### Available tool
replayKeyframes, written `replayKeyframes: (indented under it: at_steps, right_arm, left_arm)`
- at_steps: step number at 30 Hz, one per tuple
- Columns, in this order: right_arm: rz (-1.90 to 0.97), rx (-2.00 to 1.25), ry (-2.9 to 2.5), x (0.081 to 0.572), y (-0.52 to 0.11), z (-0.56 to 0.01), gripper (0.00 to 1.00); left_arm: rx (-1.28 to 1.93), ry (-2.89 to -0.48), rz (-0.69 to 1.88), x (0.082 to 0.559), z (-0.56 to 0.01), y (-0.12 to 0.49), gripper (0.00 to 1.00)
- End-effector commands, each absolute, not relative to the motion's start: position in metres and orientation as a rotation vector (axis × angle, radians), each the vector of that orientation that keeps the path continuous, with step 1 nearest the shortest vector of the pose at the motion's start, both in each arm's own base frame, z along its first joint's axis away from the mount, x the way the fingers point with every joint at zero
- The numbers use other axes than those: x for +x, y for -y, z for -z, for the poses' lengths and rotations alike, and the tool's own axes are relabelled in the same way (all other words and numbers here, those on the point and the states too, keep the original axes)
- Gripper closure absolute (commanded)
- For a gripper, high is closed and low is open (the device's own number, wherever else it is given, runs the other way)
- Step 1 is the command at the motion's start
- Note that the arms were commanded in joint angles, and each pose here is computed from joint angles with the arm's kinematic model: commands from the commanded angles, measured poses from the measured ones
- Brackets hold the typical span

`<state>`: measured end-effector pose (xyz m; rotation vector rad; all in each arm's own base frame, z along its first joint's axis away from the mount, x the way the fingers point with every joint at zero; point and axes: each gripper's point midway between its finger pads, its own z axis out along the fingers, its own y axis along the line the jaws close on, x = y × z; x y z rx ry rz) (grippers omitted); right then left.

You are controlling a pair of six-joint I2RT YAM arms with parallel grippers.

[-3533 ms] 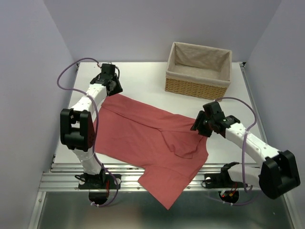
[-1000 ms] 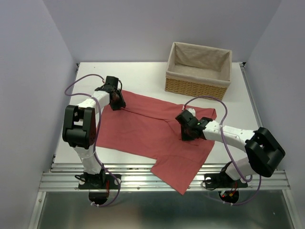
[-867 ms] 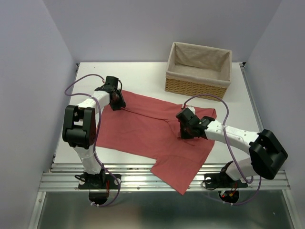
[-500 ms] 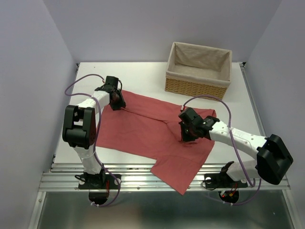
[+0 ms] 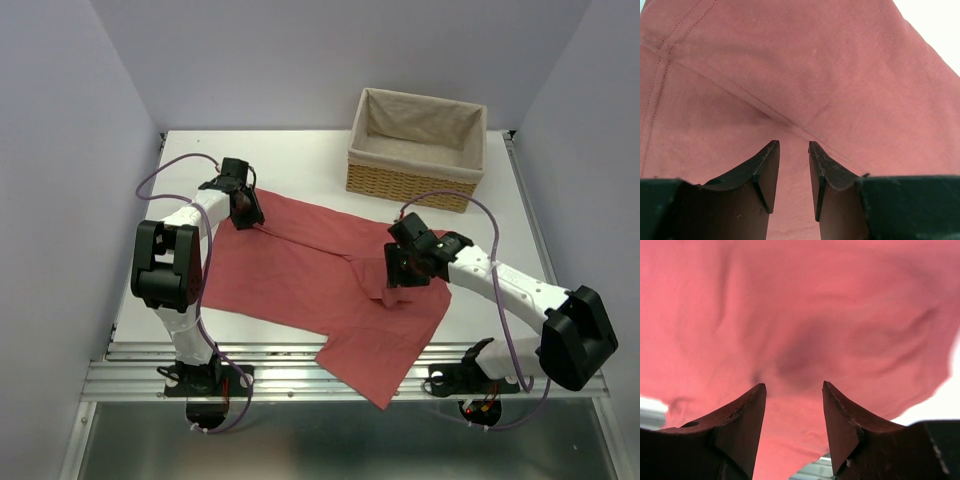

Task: Roll the t-shirts
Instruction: Fold the T-shirt at the center of the board.

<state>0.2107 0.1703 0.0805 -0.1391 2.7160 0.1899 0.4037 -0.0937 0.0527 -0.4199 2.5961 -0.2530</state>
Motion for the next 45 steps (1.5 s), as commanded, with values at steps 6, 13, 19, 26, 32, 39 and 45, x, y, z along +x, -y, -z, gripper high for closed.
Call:
replayKeyframes:
  at_steps: [6, 13, 19, 26, 32, 39, 45]
  right_arm:
    - [-0.195, 0.366, -2.519, 0.286, -0.086, -0.105, 0.46]
    - [-0.336, 0.615, -2.434, 0.322, -0.054, -0.084, 0.49]
    - [-0.263, 0.670, -2.444, 0.337, -0.035, -0.061, 0.54]
    - [-0.243, 0.700, -2.456, 0.350, -0.033, -0.044, 0.62]
    - [-0.111, 0.762, -2.471, 0.348, -0.012, -0.023, 0.73]
    - [-0.103, 0.755, -2.447, 0.345, -0.009, -0.031, 0.72]
    - [-0.117, 0.728, -2.417, 0.342, -0.010, -0.053, 0.66]
  left_arm:
    - [-0.378, -2.524, 0.308, 0.416, -0.085, 0.101, 0.58]
    - [-0.359, -2.515, 0.328, 0.418, -0.092, 0.105, 0.58]
    - [-0.363, -2.497, 0.337, 0.424, -0.097, 0.106, 0.57]
    - [-0.355, -2.508, 0.354, 0.438, -0.091, 0.112, 0.57]
    - [-0.364, -2.535, 0.349, 0.451, -0.080, 0.114, 0.56]
    - [-0.361, -2.554, 0.346, 0.455, -0.072, 0.116, 0.57]
    - [-0.362, -2.531, 0.343, 0.456, -0.082, 0.114, 0.57]
